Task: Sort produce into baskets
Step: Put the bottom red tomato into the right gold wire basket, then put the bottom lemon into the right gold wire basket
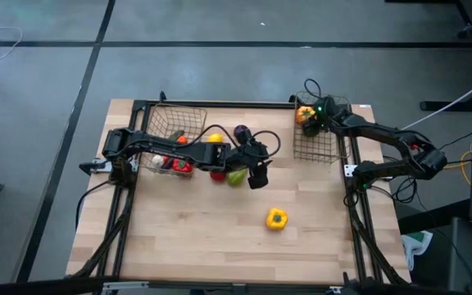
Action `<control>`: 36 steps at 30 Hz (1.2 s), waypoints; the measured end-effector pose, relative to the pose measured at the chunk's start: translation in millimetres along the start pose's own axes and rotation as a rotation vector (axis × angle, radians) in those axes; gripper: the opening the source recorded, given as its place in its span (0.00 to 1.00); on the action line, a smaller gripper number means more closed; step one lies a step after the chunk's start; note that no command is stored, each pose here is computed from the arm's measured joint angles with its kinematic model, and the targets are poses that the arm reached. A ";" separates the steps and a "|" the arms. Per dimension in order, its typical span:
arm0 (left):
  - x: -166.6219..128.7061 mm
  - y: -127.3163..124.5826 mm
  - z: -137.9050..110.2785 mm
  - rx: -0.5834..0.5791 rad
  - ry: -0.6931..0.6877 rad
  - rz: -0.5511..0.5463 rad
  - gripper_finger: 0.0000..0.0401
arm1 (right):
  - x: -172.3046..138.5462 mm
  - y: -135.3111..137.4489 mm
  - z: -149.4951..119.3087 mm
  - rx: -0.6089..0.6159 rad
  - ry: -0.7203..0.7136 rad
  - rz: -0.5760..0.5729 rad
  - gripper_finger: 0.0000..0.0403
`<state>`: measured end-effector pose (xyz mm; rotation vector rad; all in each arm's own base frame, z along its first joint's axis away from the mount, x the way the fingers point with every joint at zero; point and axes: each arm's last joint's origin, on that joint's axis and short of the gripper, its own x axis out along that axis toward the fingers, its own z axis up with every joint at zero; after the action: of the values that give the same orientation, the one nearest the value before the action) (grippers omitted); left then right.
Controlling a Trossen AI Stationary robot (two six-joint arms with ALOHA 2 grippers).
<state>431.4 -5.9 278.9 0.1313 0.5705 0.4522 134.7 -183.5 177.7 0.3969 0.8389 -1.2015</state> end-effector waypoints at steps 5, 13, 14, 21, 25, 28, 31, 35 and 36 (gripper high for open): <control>1.2 2.5 -1.4 -0.021 0.015 0.006 0.57 | -13.2 -0.9 22.4 -0.054 0.007 -0.001 0.52; 6.6 14.2 -3.9 -0.025 0.046 0.032 0.57 | -48.9 -6.7 61.5 -0.113 0.063 0.002 0.52; 7.5 16.4 -5.2 -0.023 0.060 0.037 0.57 | -54.7 -7.7 65.9 -0.134 0.071 0.015 0.52; 15.7 39.7 -17.6 -0.121 0.183 0.099 0.57 | -83.1 -10.2 84.4 -0.154 -0.009 0.162 0.52; 10.4 50.7 -20.4 -0.092 0.243 0.111 0.57 | -84.7 -8.0 86.6 -0.149 -0.033 0.244 0.52; 3.7 55.6 -24.2 -0.078 0.315 0.056 0.57 | -84.4 -6.1 86.0 -0.152 -0.024 0.293 0.52; -5.8 59.2 -26.6 -0.095 0.383 -0.022 0.57 | -84.8 -4.3 85.5 -0.154 -0.017 0.361 0.52; -20.9 63.5 -27.0 -0.111 0.444 -0.067 0.57 | -85.6 -2.5 85.2 -0.155 -0.013 0.428 0.52; -23.3 64.1 -27.8 -0.111 0.459 -0.070 0.57 | -85.6 -2.4 85.2 -0.155 -0.012 0.432 0.52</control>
<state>374.7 40.9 282.7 -0.1024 0.9952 0.4468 152.7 -185.9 297.2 0.4178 0.7807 -0.7342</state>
